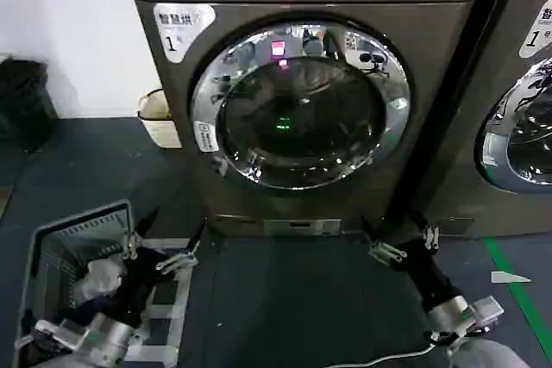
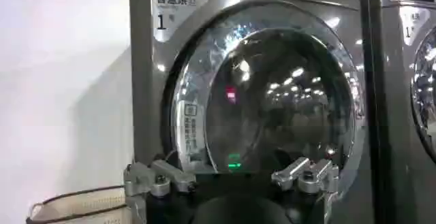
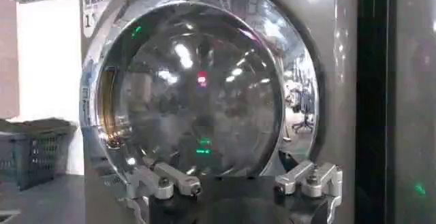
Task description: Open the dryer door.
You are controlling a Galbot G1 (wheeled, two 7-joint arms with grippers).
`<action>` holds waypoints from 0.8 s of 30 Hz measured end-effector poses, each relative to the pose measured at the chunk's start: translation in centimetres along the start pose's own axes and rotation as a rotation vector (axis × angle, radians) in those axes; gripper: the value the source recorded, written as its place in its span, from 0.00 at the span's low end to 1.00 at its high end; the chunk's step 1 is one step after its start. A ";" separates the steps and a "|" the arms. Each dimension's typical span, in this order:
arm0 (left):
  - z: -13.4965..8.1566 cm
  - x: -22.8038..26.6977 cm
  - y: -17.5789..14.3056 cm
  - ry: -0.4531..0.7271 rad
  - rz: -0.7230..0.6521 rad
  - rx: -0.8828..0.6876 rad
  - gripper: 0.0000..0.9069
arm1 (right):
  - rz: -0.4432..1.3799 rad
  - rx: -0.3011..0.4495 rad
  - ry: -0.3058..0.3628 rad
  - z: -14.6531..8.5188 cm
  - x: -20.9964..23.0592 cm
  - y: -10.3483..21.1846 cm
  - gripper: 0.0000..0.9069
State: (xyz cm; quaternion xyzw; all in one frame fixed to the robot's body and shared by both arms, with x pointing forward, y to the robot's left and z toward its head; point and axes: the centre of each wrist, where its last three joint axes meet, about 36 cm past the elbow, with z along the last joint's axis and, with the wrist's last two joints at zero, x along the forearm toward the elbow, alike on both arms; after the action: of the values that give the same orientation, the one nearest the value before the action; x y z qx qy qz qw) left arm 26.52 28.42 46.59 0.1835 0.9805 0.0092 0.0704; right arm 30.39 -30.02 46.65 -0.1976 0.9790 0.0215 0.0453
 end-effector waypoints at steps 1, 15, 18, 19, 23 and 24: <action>-0.1 0.0 -0.1 -0.005 0.004 0.004 1.00 | -0.028 -0.009 -0.006 -0.1 -0.6 -0.4 1.00; -0.7 0.1 -0.5 0.035 0.014 -0.037 1.00 | -0.365 0.047 0.030 -0.2 -11.4 -3.9 1.00; -0.9 0.1 -0.7 0.033 0.016 -0.031 1.00 | -0.434 0.057 0.035 0.0 -13.9 -3.6 1.00; -0.9 0.1 -0.7 0.034 0.015 -0.023 1.00 | -0.451 0.059 0.035 0.1 -14.7 -3.4 1.00; -1.2 0.1 -0.8 0.035 0.000 0.007 1.00 | -0.491 0.065 0.044 0.7 -18.2 -3.0 1.00; -1.2 0.1 -0.9 0.036 -0.004 0.011 1.00 | -0.497 0.064 0.042 0.9 -19.0 -3.1 1.00</action>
State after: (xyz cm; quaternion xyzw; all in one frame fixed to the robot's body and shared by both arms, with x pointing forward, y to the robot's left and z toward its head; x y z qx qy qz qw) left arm 25.97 27.64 47.73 0.1817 0.9820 0.0068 0.0517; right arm 49.13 -25.45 47.55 -0.4312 0.9012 -0.0252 0.0352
